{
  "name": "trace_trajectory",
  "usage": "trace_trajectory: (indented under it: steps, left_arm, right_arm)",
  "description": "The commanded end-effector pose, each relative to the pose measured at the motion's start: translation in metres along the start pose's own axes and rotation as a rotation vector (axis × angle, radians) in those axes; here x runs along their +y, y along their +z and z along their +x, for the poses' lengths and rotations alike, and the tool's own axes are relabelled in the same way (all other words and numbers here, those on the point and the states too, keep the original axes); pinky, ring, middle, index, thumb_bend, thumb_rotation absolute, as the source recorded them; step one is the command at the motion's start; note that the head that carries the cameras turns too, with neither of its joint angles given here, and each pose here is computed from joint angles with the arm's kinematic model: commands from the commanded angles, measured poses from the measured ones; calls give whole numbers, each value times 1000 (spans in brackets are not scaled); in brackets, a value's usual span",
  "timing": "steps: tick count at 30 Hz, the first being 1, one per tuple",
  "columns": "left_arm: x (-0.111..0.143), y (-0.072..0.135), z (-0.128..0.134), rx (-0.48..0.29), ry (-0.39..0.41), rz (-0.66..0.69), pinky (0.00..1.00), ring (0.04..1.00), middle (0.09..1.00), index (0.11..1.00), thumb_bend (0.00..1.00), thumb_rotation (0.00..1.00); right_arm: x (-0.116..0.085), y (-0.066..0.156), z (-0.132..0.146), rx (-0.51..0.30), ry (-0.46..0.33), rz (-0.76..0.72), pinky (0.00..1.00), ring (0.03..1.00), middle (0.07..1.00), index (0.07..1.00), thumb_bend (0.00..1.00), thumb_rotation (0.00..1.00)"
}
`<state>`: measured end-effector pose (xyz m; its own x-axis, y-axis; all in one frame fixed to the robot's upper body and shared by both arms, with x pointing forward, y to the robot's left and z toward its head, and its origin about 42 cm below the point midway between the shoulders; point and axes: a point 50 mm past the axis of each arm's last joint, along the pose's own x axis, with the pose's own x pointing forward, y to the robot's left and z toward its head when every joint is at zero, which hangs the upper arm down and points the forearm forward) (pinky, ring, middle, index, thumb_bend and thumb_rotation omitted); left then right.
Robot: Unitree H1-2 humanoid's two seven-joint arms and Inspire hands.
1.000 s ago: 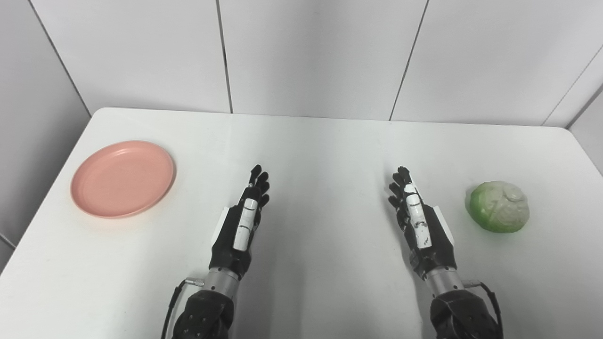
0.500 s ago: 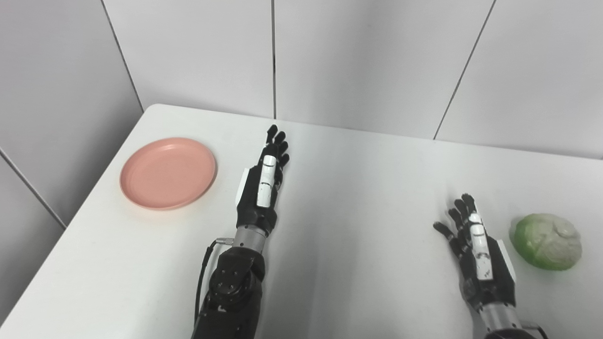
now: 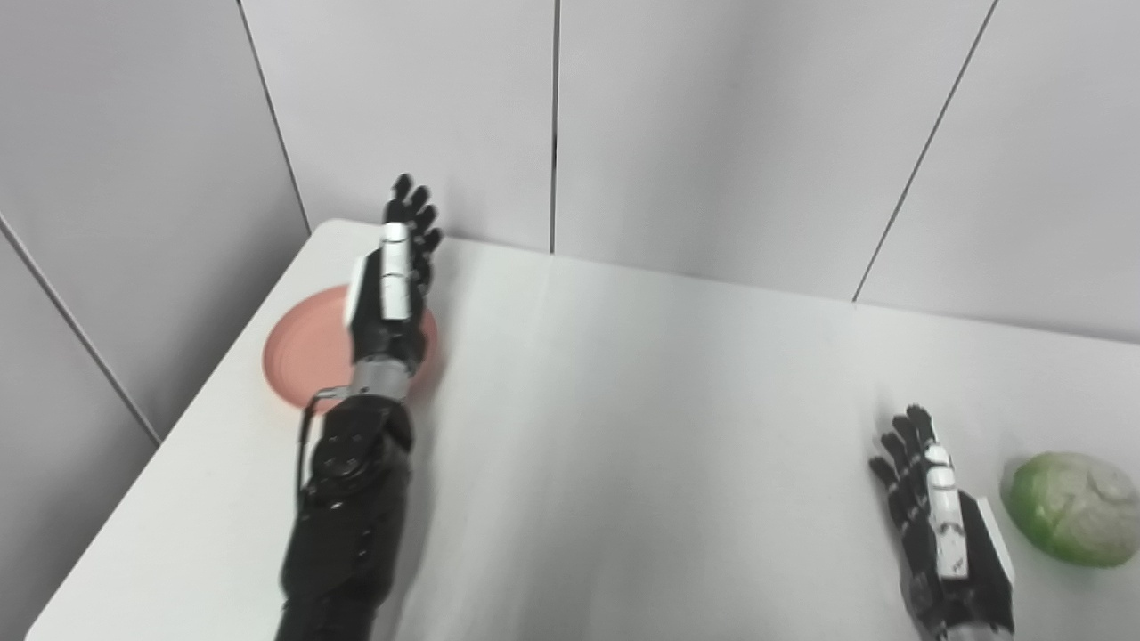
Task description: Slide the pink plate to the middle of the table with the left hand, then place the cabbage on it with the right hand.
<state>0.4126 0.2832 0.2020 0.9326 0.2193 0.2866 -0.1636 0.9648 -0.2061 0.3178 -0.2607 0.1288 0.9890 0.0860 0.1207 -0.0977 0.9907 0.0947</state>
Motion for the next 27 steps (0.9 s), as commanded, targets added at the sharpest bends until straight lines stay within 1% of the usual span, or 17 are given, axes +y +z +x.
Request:
trace_trajectory:
  steps: [1,2,3,4,6,8,10,13,14,16,19,25,27]
  left_arm:
    - [10,17,18,-64,31,-2,1000,985,983,983,749,1000]
    - [21,18,21,-64,61,-3,1000,981,977,978,748,1000]
    - [29,19,23,-64,80,-5,1000,980,976,975,743,1000]
    - [37,20,25,-68,105,-18,1000,980,976,972,730,1000]
    - [50,20,28,-76,145,-38,1000,981,977,970,717,1000]
    - [62,20,30,-79,175,-40,1000,981,973,968,735,998]
    - [72,21,31,-77,194,-25,1000,978,965,957,758,1000]
    - [86,21,31,-69,219,15,976,953,939,935,772,1000]
    - [92,20,31,-56,222,32,970,946,933,930,775,1000]
    - [101,20,31,-36,223,52,971,947,933,927,812,1000]
    - [111,19,31,-15,230,64,961,942,929,921,845,1000]
    - [125,12,31,11,261,43,948,916,902,887,840,999]
    - [129,11,31,19,270,33,940,908,893,875,831,1000]
  right_arm:
    - [-1,16,5,-87,11,-28,1000,1000,1000,1000,611,978]
    - [-1,17,5,-100,9,-39,1000,1000,1000,1000,611,979]
    - [-1,17,4,-110,8,-46,1000,1000,1000,1000,570,973]
    - [-1,17,4,-116,2,-58,1000,1000,1000,1000,556,971]
    - [0,16,4,-123,-3,-71,1000,1000,1000,1000,549,971]
    - [0,15,5,-130,-2,-81,1000,1000,1000,1000,540,970]
    - [0,15,5,-135,-4,-87,1000,1000,1000,1000,555,970]
    - [0,15,5,-139,-11,-87,1000,999,1000,1000,558,970]
    - [0,15,4,-142,-11,-86,1000,998,1000,1000,559,970]
    - [0,15,4,-145,-9,-85,1000,1000,1000,1000,563,973]
    - [0,14,5,-149,-12,-86,1000,998,1000,1000,605,956]
    - [1,14,5,-160,-14,-75,999,991,1000,1000,602,937]
    - [2,14,5,-161,-17,-78,991,984,998,1000,627,935]
